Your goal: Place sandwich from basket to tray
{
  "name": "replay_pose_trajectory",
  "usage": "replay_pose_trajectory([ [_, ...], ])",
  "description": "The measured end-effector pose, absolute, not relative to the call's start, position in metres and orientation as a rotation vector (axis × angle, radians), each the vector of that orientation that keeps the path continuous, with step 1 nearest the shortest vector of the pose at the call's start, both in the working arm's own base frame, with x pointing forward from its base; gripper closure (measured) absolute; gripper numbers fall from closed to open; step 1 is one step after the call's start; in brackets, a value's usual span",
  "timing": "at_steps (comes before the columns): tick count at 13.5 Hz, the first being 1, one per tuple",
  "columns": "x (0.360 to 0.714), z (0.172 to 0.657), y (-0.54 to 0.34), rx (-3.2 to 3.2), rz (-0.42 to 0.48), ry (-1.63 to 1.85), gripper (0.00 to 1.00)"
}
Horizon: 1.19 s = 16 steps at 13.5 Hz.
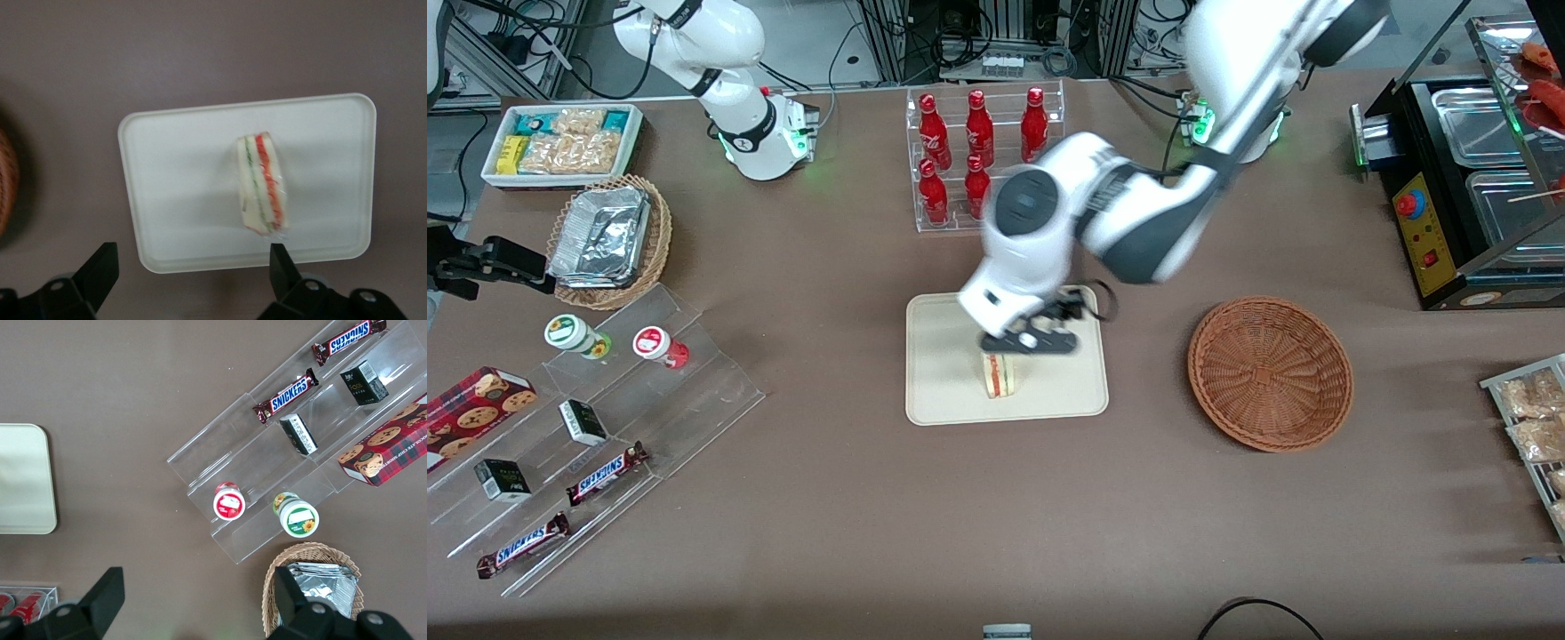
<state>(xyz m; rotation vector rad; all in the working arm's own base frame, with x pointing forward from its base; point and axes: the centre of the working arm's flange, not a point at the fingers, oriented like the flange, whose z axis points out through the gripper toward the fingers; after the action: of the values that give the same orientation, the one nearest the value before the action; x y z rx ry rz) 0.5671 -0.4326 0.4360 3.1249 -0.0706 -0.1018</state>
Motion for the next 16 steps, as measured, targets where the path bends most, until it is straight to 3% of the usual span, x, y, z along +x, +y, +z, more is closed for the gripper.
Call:
replay_pose_trajectory([
  [5, 0.600, 0.485, -0.317, 3.103, -0.164, -0.077, 0.00],
  [11, 0.599, 0.486, -0.256, 3.136, -0.191, -0.093, 0.00],
  [16, 0.576, 0.513, -0.177, 3.159, -0.251, -0.103, 0.00],
])
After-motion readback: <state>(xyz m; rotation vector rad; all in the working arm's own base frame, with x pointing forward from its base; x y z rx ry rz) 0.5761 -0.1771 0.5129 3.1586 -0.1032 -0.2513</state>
